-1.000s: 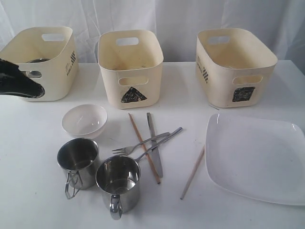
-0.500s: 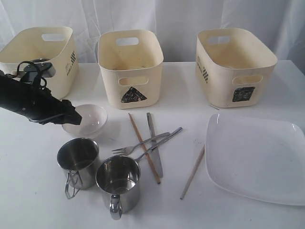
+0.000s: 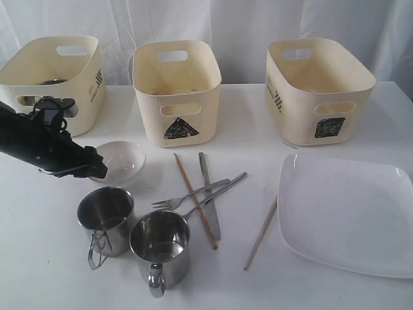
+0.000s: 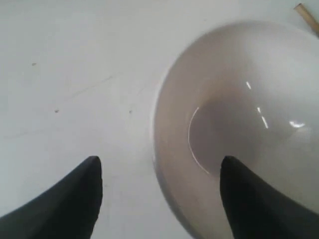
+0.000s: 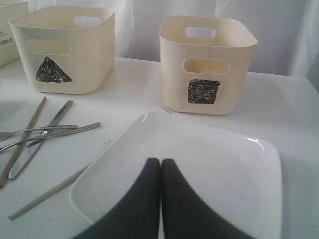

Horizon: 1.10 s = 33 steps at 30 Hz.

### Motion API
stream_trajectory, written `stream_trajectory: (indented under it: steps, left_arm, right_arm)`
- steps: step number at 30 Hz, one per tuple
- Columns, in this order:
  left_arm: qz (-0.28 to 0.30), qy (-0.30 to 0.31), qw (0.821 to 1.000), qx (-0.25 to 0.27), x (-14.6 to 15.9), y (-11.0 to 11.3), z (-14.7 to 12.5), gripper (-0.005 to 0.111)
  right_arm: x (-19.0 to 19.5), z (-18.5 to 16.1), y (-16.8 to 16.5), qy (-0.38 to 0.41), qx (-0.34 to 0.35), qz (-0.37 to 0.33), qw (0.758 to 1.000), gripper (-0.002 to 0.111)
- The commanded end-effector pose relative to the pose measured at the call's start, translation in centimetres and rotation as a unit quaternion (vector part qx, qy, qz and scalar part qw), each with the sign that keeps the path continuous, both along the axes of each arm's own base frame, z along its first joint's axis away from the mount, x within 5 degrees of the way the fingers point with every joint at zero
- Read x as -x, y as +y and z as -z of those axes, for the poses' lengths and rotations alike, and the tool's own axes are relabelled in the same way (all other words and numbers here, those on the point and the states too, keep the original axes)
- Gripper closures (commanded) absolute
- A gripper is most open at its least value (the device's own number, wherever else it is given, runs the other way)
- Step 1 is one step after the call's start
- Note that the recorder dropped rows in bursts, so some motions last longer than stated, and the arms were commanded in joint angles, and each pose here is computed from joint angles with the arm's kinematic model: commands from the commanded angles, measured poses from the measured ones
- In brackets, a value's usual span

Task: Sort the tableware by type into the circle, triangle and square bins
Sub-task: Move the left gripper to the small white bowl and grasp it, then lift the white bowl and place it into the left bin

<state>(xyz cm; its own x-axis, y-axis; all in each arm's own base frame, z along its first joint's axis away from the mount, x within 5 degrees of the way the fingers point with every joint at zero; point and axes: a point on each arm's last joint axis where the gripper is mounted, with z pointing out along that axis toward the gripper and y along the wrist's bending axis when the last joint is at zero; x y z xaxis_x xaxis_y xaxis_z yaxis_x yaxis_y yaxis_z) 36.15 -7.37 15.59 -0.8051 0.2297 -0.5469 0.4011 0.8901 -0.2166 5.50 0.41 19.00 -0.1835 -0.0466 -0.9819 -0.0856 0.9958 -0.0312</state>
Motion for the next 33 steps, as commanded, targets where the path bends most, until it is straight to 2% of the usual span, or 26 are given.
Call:
stream_trajectory:
  steps: [1,3,6,7,10,13,19,22,24,27,30,33]
  left_arm:
    - [-0.008,0.014,1.0,0.016,-0.5,-0.5,0.7,0.045]
    - [-0.004,0.023,0.999,0.023,-0.6,-0.7,0.9,0.062]
    - [0.012,0.035,0.999,0.033,-0.3,-0.9,0.6,0.103]
    - [0.027,0.034,0.999,0.031,-0.1,-1.0,0.3,0.106]
    - [0.046,0.015,0.998,0.027,0.0,-1.0,-1.5,0.106]
    - [0.051,-0.026,0.998,0.02,0.0,-0.5,-4.4,0.106]
    - [0.028,-0.145,0.989,0.022,0.1,2.0,-13.0,0.106]
    - [-0.013,-0.234,0.972,0.003,-1.0,3.7,-17.3,0.106]
    - [-0.059,-0.296,0.953,-0.017,-2.7,5.0,-19.2,0.106]
    - [-0.101,-0.336,0.936,-0.032,-5.8,7.0,-20.1,0.106]
    - [-0.112,-0.333,0.935,-0.038,-8.8,8.6,-18.9,0.106]
    - [-0.14,-0.344,0.927,-0.049,-11.3,10.1,-17.6,0.106]
  right_arm:
    - [0.0,0.1,0.0,-0.007,0.002,-0.002,1.0,0.108]
    - [0.0,0.1,0.0,-0.007,0.002,-0.002,1.0,0.108]
    - [0.0,0.1,0.0,-0.007,0.002,-0.002,1.0,0.108]
    - [0.0,0.1,0.0,-0.007,0.002,-0.002,1.0,0.108]
    - [0.0,0.1,0.0,-0.007,0.002,-0.002,1.0,0.108]
    - [0.0,0.1,0.0,-0.007,0.002,-0.002,1.0,0.108]
    - [0.0,0.1,0.0,-0.007,0.002,-0.002,1.0,0.108]
    - [0.0,0.1,0.0,-0.007,0.002,-0.002,1.0,0.108]
    - [0.0,0.1,0.0,-0.007,0.002,-0.002,1.0,0.108]
    - [0.0,0.1,0.0,-0.007,0.002,-0.002,1.0,0.108]
    - [0.0,0.1,0.0,-0.007,0.002,-0.002,1.0,0.108]
    - [0.0,0.1,0.0,-0.007,0.002,-0.002,1.0,0.108]
